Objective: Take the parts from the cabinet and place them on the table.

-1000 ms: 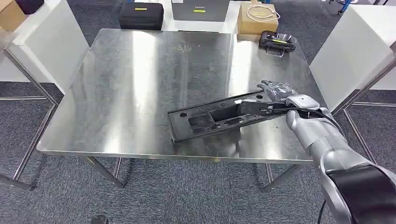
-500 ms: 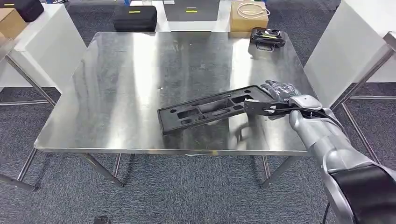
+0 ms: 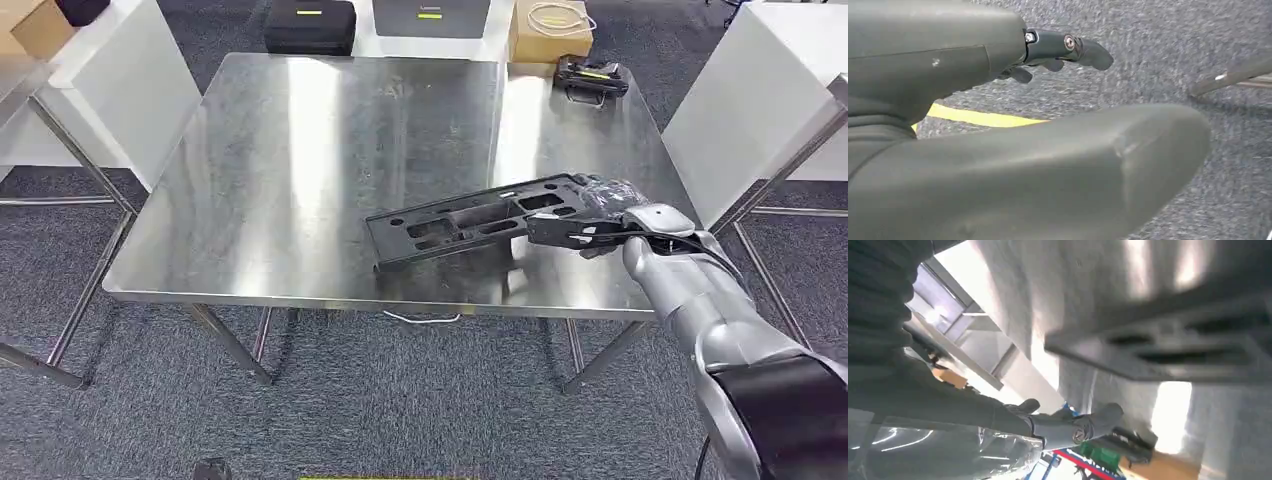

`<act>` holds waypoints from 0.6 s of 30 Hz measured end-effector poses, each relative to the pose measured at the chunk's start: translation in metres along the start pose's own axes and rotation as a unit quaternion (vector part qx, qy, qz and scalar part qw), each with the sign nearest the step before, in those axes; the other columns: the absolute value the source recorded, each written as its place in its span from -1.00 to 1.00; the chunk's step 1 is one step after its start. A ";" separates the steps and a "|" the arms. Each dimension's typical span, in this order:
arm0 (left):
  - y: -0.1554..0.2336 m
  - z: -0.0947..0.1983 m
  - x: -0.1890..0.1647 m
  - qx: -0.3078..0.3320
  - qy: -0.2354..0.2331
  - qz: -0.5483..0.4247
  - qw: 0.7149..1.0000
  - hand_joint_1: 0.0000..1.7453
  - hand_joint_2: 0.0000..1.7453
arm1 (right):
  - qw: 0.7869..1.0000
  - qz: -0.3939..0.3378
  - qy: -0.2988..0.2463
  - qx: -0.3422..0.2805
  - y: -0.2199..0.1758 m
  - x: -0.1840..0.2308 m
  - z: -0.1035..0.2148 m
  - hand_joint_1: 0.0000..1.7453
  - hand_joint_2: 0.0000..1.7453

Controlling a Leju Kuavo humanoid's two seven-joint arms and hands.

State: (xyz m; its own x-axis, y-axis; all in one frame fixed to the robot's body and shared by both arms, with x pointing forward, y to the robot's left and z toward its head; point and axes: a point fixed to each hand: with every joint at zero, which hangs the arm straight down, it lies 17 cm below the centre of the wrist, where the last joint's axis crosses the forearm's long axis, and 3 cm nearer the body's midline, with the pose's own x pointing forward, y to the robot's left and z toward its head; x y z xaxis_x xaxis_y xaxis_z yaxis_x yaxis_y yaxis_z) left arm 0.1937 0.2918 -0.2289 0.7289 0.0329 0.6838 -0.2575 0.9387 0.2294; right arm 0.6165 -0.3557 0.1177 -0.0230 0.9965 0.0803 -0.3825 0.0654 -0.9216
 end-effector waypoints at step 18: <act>0.001 0.001 -0.003 0.004 0.004 0.002 1.000 -1.00 -1.00 | 0.999 0.019 0.035 -0.015 -0.006 -0.011 -0.001 -1.00 1.00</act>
State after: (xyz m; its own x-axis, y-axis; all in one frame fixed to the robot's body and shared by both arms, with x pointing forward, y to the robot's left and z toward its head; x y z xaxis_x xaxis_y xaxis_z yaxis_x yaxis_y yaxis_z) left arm 0.1901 0.2920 -0.2299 0.7331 0.0405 0.6789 -0.2664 0.9356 0.2318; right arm 0.6197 -0.3669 0.1220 0.0288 0.9994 0.0187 -0.3546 0.0277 -0.9346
